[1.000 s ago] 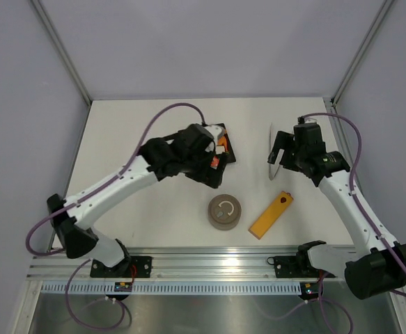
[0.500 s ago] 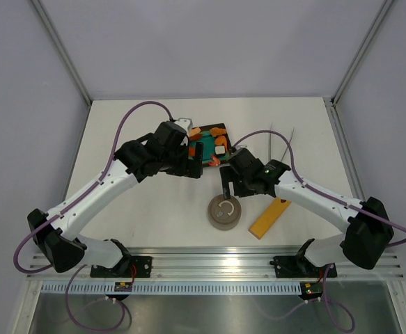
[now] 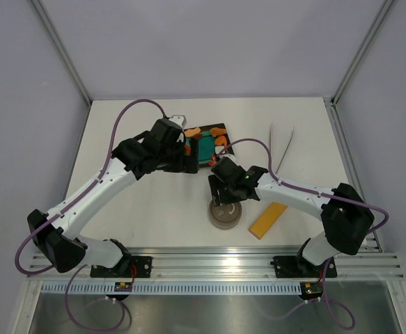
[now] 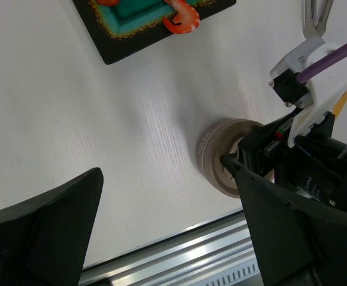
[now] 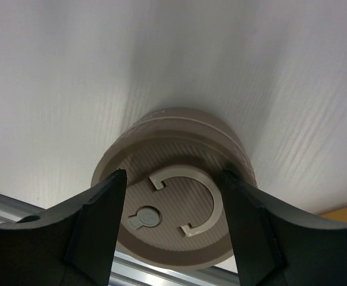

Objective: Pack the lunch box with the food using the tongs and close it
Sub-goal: Adjust the box lid on the packing box.

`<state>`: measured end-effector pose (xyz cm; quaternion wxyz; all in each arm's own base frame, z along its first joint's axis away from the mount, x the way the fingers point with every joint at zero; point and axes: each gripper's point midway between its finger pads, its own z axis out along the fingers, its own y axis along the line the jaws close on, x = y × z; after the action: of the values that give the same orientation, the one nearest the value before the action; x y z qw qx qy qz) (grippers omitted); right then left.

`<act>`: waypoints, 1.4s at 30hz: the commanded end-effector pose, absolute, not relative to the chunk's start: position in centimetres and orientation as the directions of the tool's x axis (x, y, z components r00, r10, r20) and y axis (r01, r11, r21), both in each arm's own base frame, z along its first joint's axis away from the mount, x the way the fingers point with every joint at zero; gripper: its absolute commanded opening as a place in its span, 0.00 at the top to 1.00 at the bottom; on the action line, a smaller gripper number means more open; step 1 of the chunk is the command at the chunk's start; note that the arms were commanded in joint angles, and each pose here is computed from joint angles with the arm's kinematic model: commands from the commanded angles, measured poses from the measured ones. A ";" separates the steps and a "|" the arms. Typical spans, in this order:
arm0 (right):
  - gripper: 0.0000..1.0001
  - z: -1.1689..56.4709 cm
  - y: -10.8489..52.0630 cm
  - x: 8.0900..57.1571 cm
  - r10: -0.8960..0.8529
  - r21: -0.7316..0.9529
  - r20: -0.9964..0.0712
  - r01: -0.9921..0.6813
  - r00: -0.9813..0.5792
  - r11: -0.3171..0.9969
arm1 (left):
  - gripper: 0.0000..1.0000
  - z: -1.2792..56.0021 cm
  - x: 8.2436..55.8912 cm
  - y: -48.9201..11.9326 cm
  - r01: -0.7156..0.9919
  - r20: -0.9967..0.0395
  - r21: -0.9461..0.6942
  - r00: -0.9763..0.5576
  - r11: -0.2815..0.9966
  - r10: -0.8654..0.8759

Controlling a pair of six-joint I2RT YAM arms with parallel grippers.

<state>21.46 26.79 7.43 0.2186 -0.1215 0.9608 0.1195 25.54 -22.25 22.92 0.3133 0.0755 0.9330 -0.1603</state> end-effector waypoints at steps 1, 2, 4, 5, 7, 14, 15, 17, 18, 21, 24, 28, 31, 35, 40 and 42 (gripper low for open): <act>0.29 5.6 28.3 20.9 -0.168 0.222 -0.408 -0.276 -0.898 0.935 | 0.03 24.0 26.6 -22.2 0.221 -0.640 -0.287 -0.768 0.932 -0.014; 0.29 5.7 28.5 20.9 -0.166 0.227 -0.407 -0.276 -0.898 0.934 | 0.03 24.2 26.6 -22.1 0.219 -0.642 -0.290 -0.767 0.932 -0.020; 0.29 6.6 28.9 21.2 -0.164 0.230 -0.427 -0.282 -0.889 0.931 | 0.03 24.9 26.7 -21.9 0.215 -0.654 -0.301 -0.755 0.929 -0.037; 0.29 7.4 29.4 21.6 -0.163 0.235 -0.446 -0.291 -0.880 0.928 | 0.03 25.1 26.7 -22.0 0.216 -0.658 -0.304 -0.752 0.928 -0.040; 0.29 8.4 29.3 22.1 -0.159 0.223 -0.468 -0.290 -0.869 0.931 | 0.03 25.9 26.7 -21.8 0.217 -0.675 -0.316 -0.735 0.924 -0.058; 0.26 13.2 28.7 23.9 -0.117 0.202 -0.577 -0.280 -0.808 0.939 | 0.03 26.5 26.5 -21.4 0.214 -0.694 -0.327 -0.716 0.920 -0.080; 0.25 13.6 28.3 24.0 -0.111 0.192 -0.591 -0.274 -0.799 0.942 | 0.03 26.3 26.5 -21.4 0.213 -0.691 -0.329 -0.718 0.920 -0.081; 0.25 13.7 28.1 24.0 -0.107 0.188 -0.595 -0.267 -0.797 0.945 | 0.03 26.1 26.5 -21.3 0.210 -0.687 -0.327 -0.722 0.921 -0.079; 0.24 13.4 27.9 23.9 -0.110 0.185 -0.589 -0.265 -0.801 0.946 | 0.04 25.9 26.4 -21.4 0.210 -0.684 -0.331 -0.725 0.920 -0.080; 0.25 11.4 27.8 23.0 -0.115 0.187 -0.542 -0.253 -0.832 0.949 | 0.04 25.9 26.4 -21.5 0.215 -0.682 -0.335 -0.727 0.918 -0.079; 0.27 9.6 27.9 21.9 -0.106 0.213 -0.489 -0.236 -0.866 0.948 | 0.04 26.0 26.3 -21.6 0.220 -0.683 -0.339 -0.726 0.915 -0.078; 0.30 7.3 27.6 20.7 -0.106 0.217 -0.437 -0.219 -0.893 0.951 | 0.04 25.6 26.3 -21.6 0.218 -0.677 -0.337 -0.732 0.916 -0.075; 0.30 6.5 27.6 20.3 -0.118 0.205 -0.417 -0.220 -0.901 0.954 | 0.04 25.3 26.3 -21.8 0.221 -0.668 -0.344 -0.741 0.913 -0.072; 0.30 6.7 27.8 20.4 -0.122 0.203 -0.419 -0.223 -0.900 0.953 | 0.04 25.2 26.3 -21.8 0.219 -0.665 -0.341 -0.744 0.914 -0.070; 0.30 9.2 27.8 21.6 -0.111 0.195 -0.481 -0.230 -0.870 0.953 | 0.04 25.2 26.2 -21.7 0.215 -0.666 -0.339 -0.743 0.916 -0.072; 0.30 10.2 27.5 22.0 -0.105 0.181 -0.508 -0.225 -0.855 0.957 | 0.04 25.0 26.2 -21.6 0.210 -0.663 -0.340 -0.745 0.917 -0.075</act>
<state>21.19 27.15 7.65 0.2237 -0.0897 0.9635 0.1166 25.70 -21.36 24.16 0.3387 0.0475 0.9215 -0.1842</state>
